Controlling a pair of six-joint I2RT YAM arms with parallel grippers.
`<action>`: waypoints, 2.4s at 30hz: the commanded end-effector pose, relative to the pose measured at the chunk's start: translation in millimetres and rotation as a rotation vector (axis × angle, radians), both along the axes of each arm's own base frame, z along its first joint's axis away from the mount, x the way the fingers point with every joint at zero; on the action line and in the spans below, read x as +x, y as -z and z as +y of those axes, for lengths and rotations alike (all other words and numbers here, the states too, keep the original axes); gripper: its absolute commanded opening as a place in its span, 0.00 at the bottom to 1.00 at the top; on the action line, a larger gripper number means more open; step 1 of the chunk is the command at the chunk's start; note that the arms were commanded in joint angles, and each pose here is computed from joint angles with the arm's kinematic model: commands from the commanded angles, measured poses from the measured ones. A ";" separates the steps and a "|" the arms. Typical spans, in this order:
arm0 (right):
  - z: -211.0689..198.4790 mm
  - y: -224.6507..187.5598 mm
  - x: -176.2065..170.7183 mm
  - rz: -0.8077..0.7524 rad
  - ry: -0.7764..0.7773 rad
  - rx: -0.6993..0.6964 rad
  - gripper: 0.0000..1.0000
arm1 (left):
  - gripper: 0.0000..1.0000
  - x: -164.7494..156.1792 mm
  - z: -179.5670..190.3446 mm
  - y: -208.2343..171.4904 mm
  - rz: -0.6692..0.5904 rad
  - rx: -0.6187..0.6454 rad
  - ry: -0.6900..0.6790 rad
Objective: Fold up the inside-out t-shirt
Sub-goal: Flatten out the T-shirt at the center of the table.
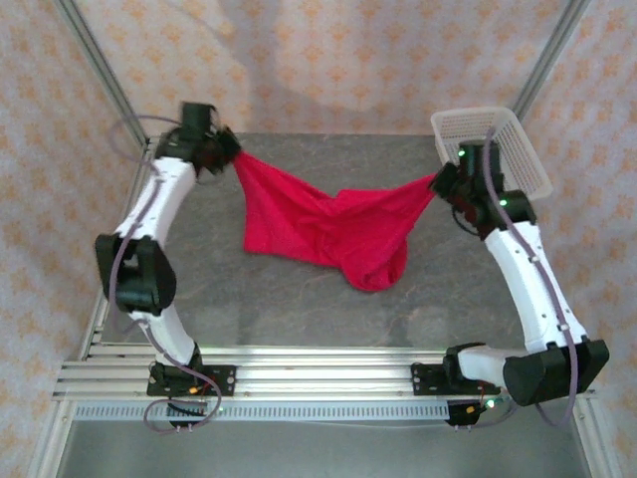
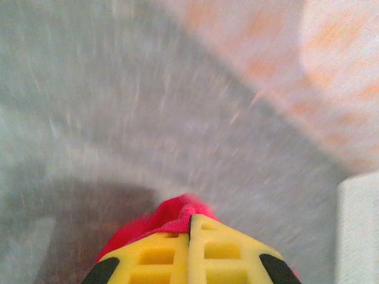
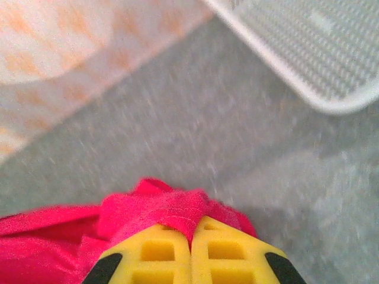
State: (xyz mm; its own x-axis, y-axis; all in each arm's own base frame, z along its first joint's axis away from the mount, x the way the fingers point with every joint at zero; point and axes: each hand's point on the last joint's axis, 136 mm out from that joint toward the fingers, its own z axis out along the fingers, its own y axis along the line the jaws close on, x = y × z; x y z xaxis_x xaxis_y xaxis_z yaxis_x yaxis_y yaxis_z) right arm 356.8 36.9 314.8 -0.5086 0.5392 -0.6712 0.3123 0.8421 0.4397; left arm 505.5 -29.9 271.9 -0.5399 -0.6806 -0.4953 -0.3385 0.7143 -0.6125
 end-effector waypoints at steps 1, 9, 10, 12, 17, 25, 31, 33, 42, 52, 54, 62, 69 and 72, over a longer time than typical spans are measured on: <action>-15.2 -34.3 -5.6 -0.050 0.014 -0.023 0.00 | 0.00 -32.2 31.6 -97.8 -0.156 -0.018 -0.049; -19.2 -97.9 -4.3 -0.165 0.015 -0.011 0.00 | 0.00 -62.0 57.6 -151.8 -0.266 -0.052 -0.078; -21.0 -103.4 -5.3 -0.172 0.018 -0.019 0.00 | 0.00 -63.8 60.3 -154.3 -0.273 -0.057 -0.082; -25.3 -121.7 -9.2 -0.203 0.024 -0.035 0.00 | 0.00 -69.2 65.8 -165.0 -0.295 -0.070 -0.084; -22.5 -176.0 -26.7 -0.323 -0.003 -0.023 0.00 | 0.00 -97.3 71.0 -219.3 -0.417 -0.079 -0.088; -9.4 -269.9 -107.4 -0.575 -0.086 0.087 0.00 | 0.00 -213.1 75.5 -326.1 -0.710 0.082 -0.208; -26.1 -314.2 -165.7 -0.749 -0.025 0.064 0.00 | 0.00 -281.0 78.1 -369.0 -0.859 0.200 -0.315; -28.7 -318.7 -167.8 -0.763 -0.014 0.048 0.00 | 0.00 -285.6 78.1 -376.0 -0.877 0.220 -0.319; -33.1 -292.8 -76.1 -0.633 0.037 -0.026 0.00 | 0.00 -194.6 91.9 -337.2 -0.740 0.163 -0.250; 3.4 -138.2 116.3 -0.217 -0.073 0.021 0.00 | 0.00 -13.7 102.2 -125.7 -0.285 0.061 -0.124; 10.2 -92.5 149.8 -0.125 -0.079 0.051 0.00 | 0.00 12.7 99.9 -76.4 -0.194 0.059 -0.115; 24.9 43.0 228.3 0.159 -0.035 0.158 0.49 | 0.57 70.4 101.1 41.9 0.100 0.150 -0.102; 32.3 91.6 208.0 0.306 -0.037 0.115 0.62 | 0.65 34.6 51.9 56.5 0.125 0.186 -0.026; 53.3 114.8 199.3 0.335 -0.082 0.122 0.60 | 0.65 11.9 10.7 70.6 0.089 0.060 0.026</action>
State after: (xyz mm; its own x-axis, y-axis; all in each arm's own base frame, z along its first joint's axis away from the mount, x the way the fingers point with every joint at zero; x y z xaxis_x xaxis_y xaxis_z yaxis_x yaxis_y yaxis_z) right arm 564.9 68.7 184.0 -0.7288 0.5786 -0.3661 0.4419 0.8059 0.3939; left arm 527.8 14.1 182.3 -0.6224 -0.6218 -0.4754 -0.4499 0.7812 -0.4329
